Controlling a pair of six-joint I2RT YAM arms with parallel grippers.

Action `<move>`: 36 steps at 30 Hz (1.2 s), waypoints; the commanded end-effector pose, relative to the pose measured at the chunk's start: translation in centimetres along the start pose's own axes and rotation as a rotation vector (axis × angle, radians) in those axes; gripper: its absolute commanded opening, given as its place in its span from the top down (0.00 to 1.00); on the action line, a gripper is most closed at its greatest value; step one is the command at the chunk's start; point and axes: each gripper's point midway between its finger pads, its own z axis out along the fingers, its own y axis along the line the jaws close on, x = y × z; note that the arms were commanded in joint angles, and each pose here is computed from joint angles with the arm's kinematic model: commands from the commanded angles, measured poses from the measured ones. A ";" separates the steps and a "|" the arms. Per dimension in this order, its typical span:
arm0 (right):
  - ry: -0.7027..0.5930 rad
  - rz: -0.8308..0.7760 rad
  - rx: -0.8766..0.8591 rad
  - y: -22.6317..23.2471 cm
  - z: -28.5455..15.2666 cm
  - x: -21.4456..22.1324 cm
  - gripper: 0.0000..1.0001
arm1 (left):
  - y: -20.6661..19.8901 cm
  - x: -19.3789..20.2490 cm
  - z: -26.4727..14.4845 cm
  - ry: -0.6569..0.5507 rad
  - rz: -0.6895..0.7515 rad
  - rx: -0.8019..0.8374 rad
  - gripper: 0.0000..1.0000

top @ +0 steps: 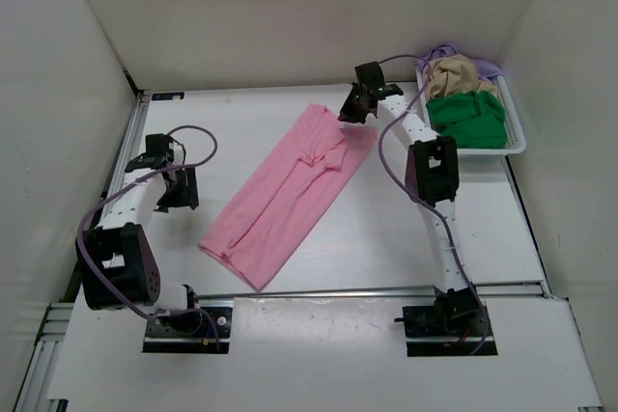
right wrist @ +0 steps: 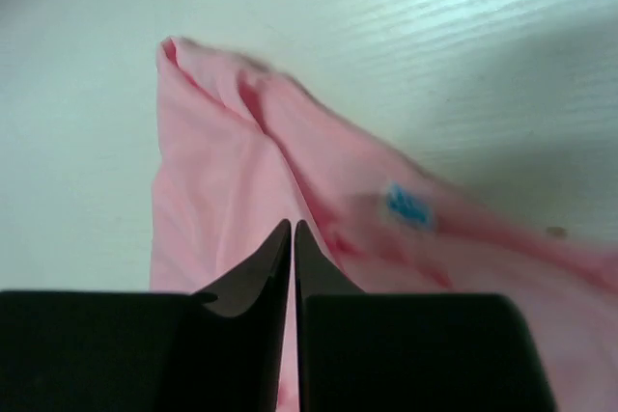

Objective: Fold and stack the t-shirts
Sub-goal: Rotate the tshirt 90 degrees

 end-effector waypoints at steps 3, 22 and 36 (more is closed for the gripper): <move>-0.232 -0.103 -0.138 4.7 -9.2 -5.4 0.91 | -0.1 0.8 0.5 0.041 -0.043 0.063 0.23; 0.187 0.170 0.133 -6.3 -1.1 5.6 0.97 | -0.8 -1.5 -4.5 -0.200 -0.064 0.147 0.00; -0.308 0.124 -0.537 8.8 -3.4 -12.2 0.77 | 7.7 -12.2 -23.5 -0.712 -0.200 -0.136 0.00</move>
